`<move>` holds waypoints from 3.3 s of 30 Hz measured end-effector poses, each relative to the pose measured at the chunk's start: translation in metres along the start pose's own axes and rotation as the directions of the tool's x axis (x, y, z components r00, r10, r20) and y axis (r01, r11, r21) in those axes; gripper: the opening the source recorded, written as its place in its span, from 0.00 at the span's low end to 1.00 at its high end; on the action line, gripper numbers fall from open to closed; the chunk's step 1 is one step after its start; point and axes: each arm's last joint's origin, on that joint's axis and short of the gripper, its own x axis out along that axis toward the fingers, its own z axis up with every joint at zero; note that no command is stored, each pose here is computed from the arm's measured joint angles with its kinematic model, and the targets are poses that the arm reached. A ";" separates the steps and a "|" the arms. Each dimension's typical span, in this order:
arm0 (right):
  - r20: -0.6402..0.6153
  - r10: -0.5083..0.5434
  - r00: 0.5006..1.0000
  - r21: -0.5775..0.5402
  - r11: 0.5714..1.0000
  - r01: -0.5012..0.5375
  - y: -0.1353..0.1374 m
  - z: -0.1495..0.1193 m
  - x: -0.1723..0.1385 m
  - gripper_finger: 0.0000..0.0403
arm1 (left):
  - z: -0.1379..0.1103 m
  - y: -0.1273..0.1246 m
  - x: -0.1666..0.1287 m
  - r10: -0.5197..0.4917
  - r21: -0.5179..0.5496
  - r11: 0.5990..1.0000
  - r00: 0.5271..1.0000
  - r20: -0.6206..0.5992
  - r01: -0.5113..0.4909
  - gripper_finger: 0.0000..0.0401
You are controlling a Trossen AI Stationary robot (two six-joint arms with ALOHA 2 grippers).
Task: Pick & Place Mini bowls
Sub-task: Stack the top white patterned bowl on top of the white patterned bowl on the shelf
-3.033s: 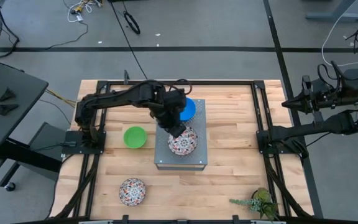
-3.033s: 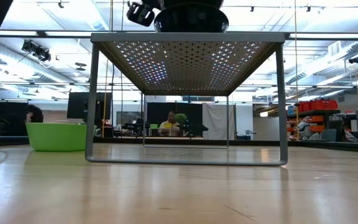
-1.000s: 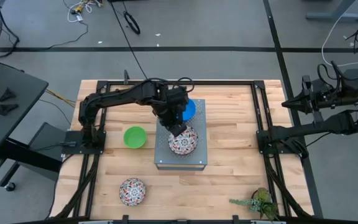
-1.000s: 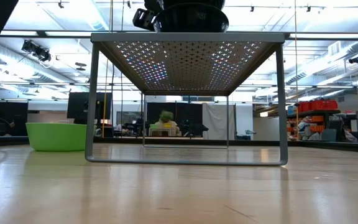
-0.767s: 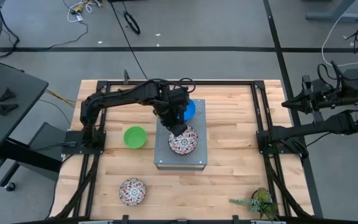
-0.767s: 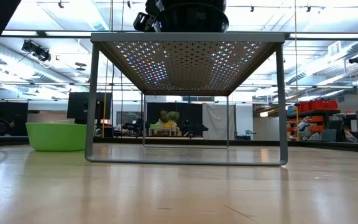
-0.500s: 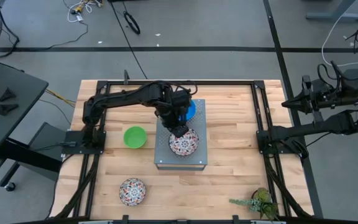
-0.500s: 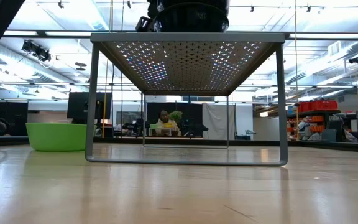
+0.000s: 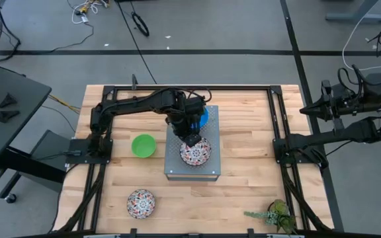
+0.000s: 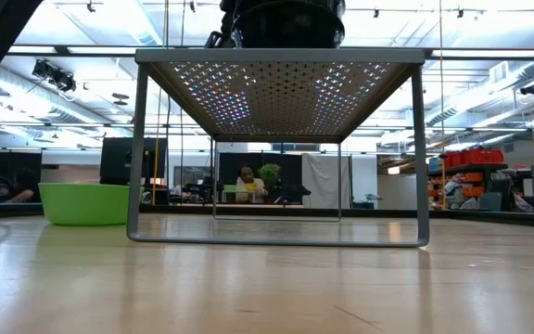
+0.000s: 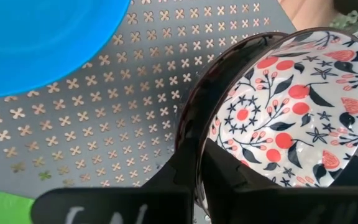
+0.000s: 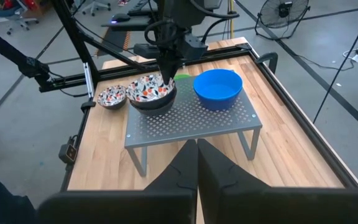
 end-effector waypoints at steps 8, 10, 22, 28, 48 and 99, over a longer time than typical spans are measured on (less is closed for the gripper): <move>0.000 0.000 1.000 0.000 1.000 0.000 0.000 0.000 0.000 0.01 | 0.000 0.000 0.000 0.000 -0.002 1.000 1.000 0.000 0.000 0.05; 0.001 0.000 1.000 0.000 1.000 0.000 0.000 0.000 0.000 0.01 | 0.000 0.000 0.000 0.000 -0.002 1.000 1.000 0.000 0.000 0.06; 0.000 0.000 1.000 0.000 1.000 0.000 0.000 0.000 0.000 0.01 | 0.000 -0.001 0.000 -0.018 0.000 1.000 1.000 -0.001 0.018 0.24; 0.000 0.000 1.000 0.000 1.000 0.000 0.000 0.000 0.000 0.01 | 0.001 -0.002 -0.001 -0.054 0.004 0.999 0.999 -0.009 0.054 0.28; 0.000 0.000 1.000 0.000 1.000 0.000 0.000 0.000 0.000 0.01 | 0.002 -0.001 -0.001 -0.024 0.006 1.000 1.000 0.016 0.024 0.31; 0.000 0.000 1.000 0.000 1.000 0.000 0.000 0.000 0.000 0.01 | 0.004 -0.004 -0.002 -0.097 -0.002 0.995 0.995 0.008 0.097 0.03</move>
